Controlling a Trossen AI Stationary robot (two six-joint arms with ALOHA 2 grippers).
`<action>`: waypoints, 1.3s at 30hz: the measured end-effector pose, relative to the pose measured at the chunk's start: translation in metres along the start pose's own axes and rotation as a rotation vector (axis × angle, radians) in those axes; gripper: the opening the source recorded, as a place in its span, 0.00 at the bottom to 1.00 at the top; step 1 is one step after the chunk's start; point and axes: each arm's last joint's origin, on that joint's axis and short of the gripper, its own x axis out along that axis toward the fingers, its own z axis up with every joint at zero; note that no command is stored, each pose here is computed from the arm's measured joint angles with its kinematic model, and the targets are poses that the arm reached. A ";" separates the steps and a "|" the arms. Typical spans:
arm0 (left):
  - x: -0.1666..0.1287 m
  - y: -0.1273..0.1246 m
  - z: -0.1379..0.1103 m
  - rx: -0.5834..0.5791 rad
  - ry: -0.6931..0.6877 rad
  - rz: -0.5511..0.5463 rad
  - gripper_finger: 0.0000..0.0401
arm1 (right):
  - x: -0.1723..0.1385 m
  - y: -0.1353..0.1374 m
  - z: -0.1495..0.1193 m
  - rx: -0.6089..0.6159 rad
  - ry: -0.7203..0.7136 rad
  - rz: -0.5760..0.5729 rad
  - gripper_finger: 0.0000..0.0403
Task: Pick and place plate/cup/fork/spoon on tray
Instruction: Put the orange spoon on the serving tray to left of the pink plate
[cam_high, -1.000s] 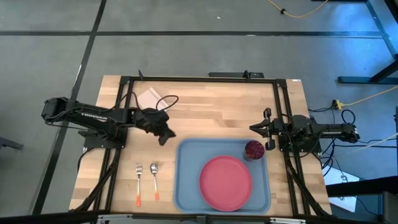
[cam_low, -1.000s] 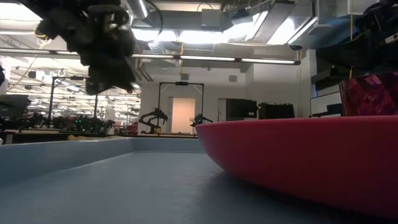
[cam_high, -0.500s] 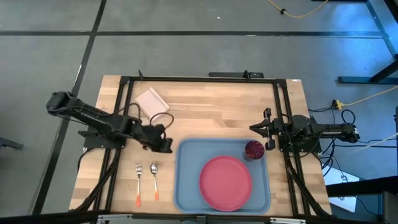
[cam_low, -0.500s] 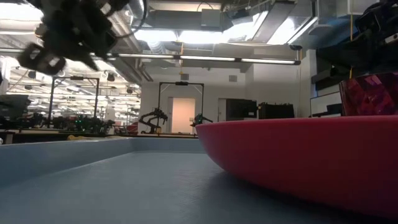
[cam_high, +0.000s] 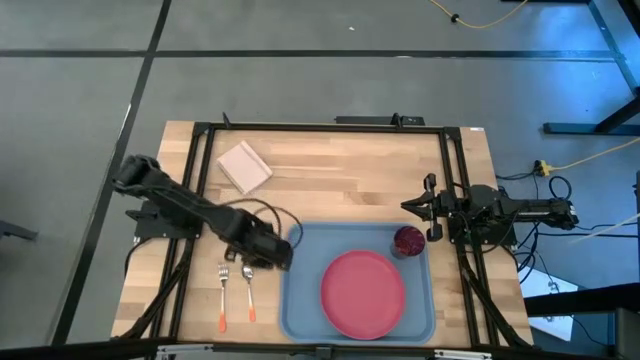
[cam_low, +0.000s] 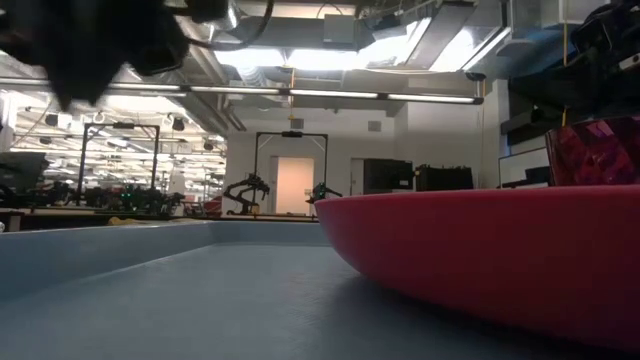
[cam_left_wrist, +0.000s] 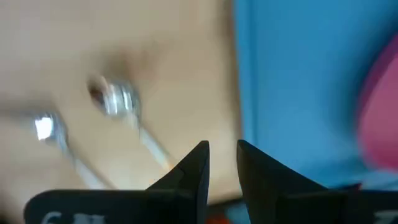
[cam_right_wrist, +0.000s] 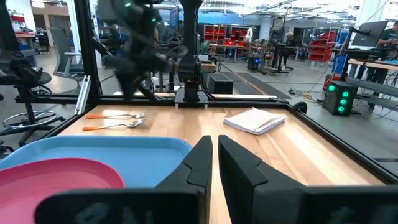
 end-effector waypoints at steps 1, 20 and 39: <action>0.005 -0.003 -0.007 -0.010 0.041 0.022 0.18 | 0.000 0.000 0.000 0.000 0.000 0.000 0.08; 0.051 0.030 -0.064 -0.246 -0.187 0.190 0.18 | 0.000 0.000 0.000 0.000 0.000 0.000 0.08; 0.075 0.040 -0.058 -0.273 -0.168 0.206 0.18 | 0.000 0.000 0.000 -0.002 -0.001 0.000 0.08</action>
